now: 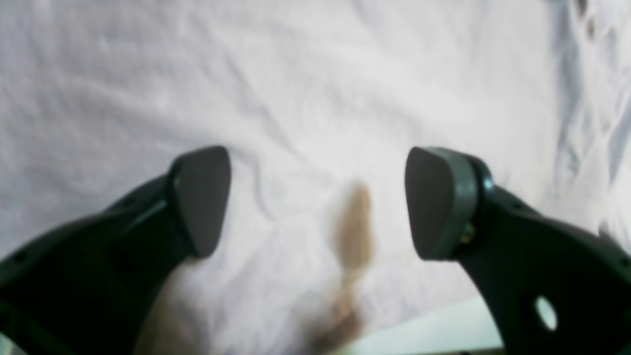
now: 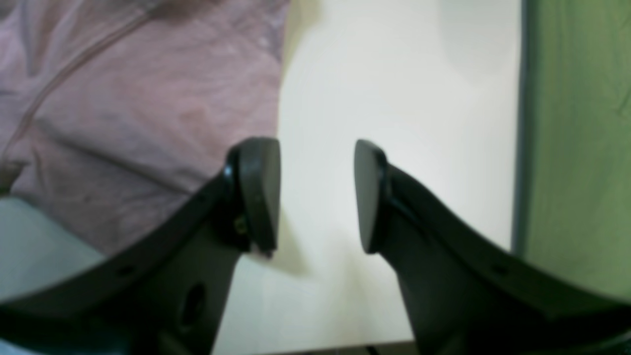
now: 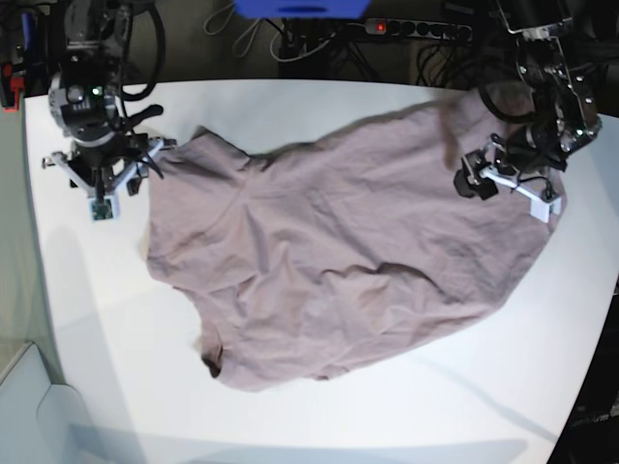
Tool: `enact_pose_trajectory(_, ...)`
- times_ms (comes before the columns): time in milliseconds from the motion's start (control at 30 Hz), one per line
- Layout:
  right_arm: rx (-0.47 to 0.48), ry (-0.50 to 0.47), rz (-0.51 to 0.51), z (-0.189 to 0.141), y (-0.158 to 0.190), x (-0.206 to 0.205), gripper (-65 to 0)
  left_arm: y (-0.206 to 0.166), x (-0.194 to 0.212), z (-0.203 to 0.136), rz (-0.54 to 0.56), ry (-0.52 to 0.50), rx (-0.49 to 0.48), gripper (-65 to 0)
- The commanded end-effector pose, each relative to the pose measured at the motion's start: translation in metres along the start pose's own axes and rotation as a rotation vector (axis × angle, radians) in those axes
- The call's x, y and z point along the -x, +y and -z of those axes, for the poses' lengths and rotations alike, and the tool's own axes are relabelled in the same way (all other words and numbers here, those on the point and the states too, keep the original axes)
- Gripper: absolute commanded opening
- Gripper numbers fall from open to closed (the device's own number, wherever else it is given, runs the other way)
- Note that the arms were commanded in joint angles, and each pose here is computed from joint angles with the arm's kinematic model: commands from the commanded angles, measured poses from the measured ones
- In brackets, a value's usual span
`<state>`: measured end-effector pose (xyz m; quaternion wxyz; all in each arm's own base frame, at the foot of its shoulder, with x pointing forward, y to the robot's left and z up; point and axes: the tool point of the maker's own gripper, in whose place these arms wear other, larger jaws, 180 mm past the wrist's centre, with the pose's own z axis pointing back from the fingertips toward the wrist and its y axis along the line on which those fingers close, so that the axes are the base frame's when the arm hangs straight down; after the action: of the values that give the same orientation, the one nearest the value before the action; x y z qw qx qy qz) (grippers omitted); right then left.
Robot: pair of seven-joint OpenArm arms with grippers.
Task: Layout the t-shirt on the table in an organized manner, then fold the t-shirt properly
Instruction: 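Release the shirt with both grippers and lift them, then grasp the shirt hem with both grippers and pull it flat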
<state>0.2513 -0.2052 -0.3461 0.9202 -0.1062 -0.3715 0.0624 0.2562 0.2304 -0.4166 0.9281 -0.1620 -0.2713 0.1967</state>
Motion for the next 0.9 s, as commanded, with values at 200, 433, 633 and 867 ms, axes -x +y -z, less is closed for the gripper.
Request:
enact_pose_trajectory(200, -0.095, -0.120, -0.122, 0.004, 0.025, -0.063, -40.3, 0.024, 0.011, 0.001, -0.019, 0.037, -0.045, -34.6)
enact_pose_trajectory(433, -0.160, -0.129, -0.158, 0.033, 0.050, -0.092, -48.3, 0.032, 0.021, -0.002, -0.017, 0.058, -0.068, -64.8)
enact_pose_trajectory(633, -0.192, -0.020, -0.137, 0.083, 0.057, -0.092, -65.0, 0.039, 0.033, -0.003, -0.021, 0.075, -0.083, -65.0)
enact_pose_trajectory(867, -0.238, 0.134, -0.119, 0.119, 0.069, -0.042, -65.0, 0.043, 0.040, -0.004, -0.025, 0.090, -0.090, -65.0)
